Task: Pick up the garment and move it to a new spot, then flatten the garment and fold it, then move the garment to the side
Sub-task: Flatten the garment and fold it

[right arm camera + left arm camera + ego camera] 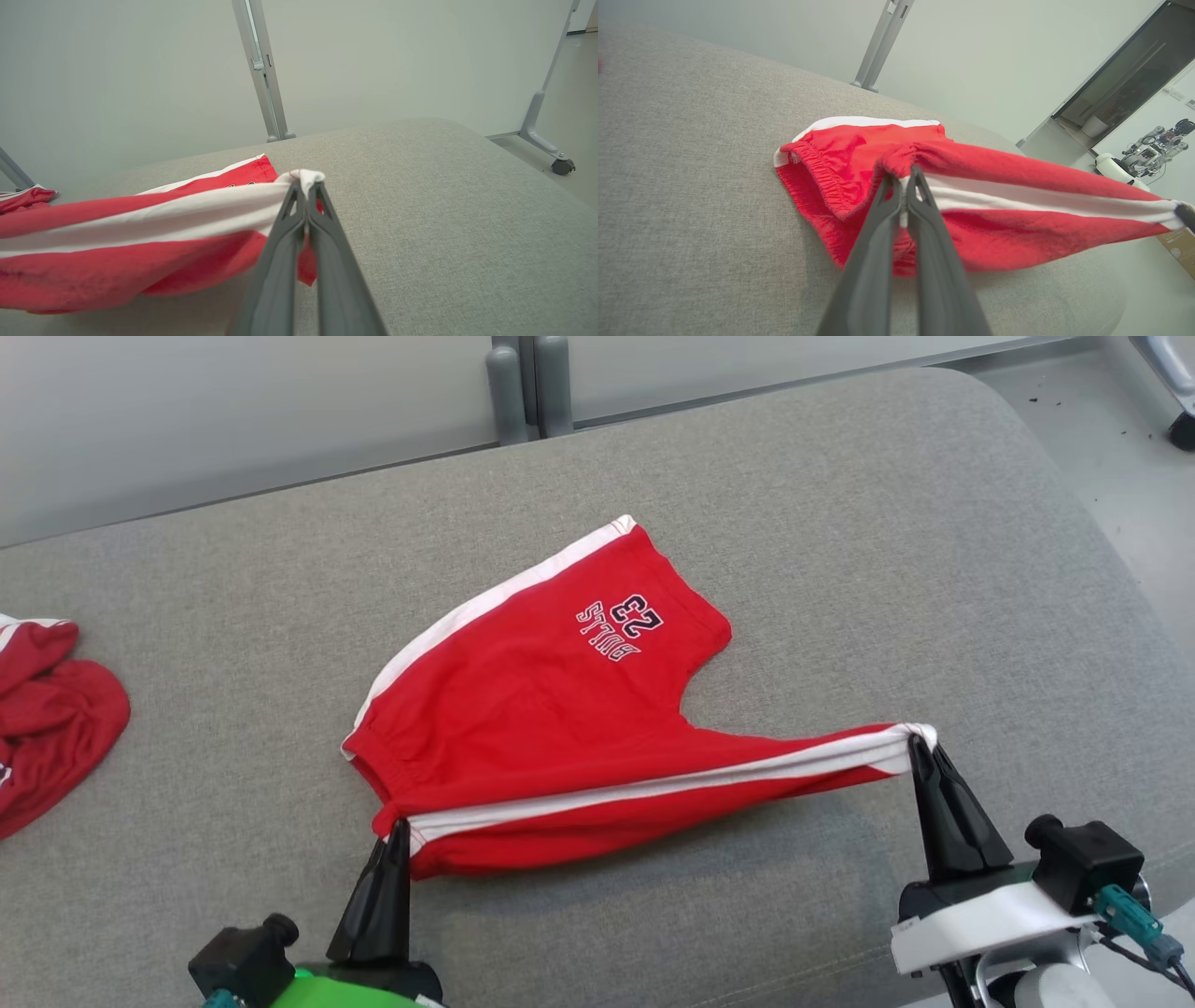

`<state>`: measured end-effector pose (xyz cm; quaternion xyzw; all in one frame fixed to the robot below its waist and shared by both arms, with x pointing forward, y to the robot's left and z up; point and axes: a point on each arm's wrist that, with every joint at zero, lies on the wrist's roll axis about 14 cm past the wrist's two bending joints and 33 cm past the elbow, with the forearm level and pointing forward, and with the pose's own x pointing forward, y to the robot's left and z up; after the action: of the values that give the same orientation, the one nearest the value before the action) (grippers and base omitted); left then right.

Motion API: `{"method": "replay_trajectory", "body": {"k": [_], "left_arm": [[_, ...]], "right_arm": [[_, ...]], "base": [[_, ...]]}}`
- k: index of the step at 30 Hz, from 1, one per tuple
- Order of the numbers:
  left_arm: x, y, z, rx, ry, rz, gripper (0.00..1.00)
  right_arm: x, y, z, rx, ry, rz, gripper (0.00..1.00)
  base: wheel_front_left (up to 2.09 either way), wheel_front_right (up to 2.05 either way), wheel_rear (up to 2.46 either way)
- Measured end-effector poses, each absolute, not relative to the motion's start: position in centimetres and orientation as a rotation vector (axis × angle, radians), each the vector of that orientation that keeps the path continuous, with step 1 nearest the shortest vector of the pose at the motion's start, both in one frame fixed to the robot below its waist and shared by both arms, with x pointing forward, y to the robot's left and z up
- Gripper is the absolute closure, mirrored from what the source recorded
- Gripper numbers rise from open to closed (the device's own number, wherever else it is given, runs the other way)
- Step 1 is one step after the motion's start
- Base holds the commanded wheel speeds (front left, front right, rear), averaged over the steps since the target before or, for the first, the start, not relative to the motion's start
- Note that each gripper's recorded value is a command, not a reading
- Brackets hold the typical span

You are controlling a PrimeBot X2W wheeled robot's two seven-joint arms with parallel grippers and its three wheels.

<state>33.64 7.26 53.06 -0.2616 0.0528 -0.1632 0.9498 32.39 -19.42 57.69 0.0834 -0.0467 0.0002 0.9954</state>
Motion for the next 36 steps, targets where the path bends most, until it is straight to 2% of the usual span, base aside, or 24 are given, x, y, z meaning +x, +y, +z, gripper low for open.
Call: {"method": "replay_trajectory", "body": {"k": [7,16,26,36], "left_arm": [[36.7,7.0,53.0,-0.567,0.099,-0.31,1.0],[40.9,7.2,52.0,-0.552,0.114,-0.275,1.0],[44.9,9.2,50.6,-0.531,0.138,-0.189,1.0],[45.9,11.0,49.0,-0.538,0.182,-0.116,1.0]], "right_arm": [[36.3,-18.8,57.5,0.134,-0.087,0.033,1.0],[43.9,-17.7,57.6,0.036,-0.057,0.132,1.0],[51.6,-13.9,55.6,-0.007,0.026,0.268,1.0],[55.7,-10.6,51.6,-0.039,0.157,0.353,1.0]], "base": [[0.0,0.0,0.0],[0.0,0.0,0.0],[0.0,0.0,0.0],[0.0,0.0,0.0]]}}
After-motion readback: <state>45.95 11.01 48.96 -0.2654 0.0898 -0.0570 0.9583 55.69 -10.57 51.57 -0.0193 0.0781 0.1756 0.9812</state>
